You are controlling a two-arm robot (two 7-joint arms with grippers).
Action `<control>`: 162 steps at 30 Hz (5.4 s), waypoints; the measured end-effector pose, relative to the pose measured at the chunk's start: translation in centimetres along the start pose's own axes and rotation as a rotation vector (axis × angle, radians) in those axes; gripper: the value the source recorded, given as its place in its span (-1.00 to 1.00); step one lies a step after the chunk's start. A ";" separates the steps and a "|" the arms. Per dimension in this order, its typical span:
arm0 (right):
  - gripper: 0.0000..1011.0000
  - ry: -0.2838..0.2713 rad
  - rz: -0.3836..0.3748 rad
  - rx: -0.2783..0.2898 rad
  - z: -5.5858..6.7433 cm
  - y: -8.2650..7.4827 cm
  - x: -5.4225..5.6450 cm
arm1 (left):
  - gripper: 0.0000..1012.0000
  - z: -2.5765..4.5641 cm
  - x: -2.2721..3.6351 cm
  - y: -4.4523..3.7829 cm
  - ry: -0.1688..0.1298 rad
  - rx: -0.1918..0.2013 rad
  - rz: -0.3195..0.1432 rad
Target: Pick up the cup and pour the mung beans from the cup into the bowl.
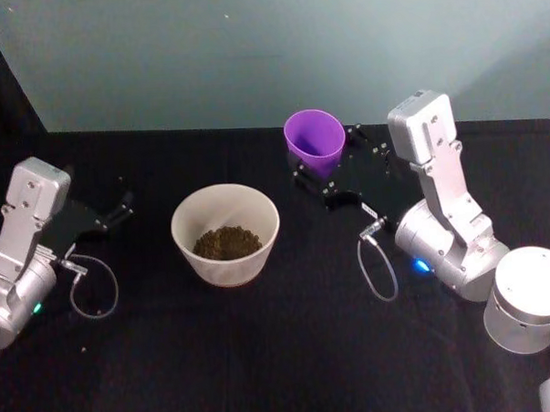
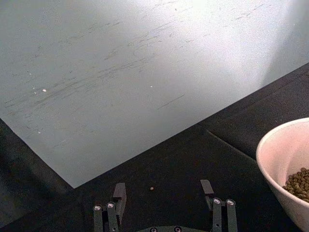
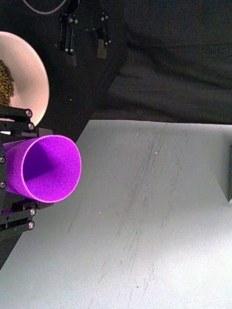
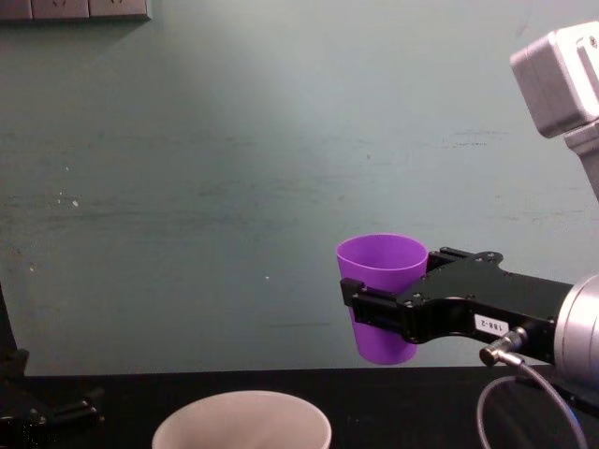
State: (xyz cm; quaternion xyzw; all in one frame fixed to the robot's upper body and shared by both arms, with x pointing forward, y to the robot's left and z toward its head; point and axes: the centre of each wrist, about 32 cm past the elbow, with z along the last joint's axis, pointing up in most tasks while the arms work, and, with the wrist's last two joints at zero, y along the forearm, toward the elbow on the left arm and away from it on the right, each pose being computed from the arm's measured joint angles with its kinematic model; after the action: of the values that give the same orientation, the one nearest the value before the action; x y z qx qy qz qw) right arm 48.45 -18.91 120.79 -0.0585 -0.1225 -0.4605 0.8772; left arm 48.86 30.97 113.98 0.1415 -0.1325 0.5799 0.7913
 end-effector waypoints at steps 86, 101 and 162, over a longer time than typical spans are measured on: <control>0.98 0.126 -0.082 0.025 -3.2 -1.0 3.0 | 0.98 0.00 0.00 0.00 0.000 0.000 0.000; 0.98 0.035 -0.217 -0.061 -3.6 -2.9 6.6 | 0.98 0.00 0.00 0.00 0.000 0.000 0.000; 0.98 0.107 -0.225 -0.186 -9.7 -3.3 5.0 | 0.98 0.00 0.00 0.00 0.000 0.000 0.000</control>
State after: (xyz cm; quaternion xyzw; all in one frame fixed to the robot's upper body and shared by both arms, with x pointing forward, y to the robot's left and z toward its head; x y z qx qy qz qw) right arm 50.01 -26.83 112.77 -0.1009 -0.0381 -0.5676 0.8162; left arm 48.86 30.97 113.98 0.1415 -0.1325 0.5799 0.7913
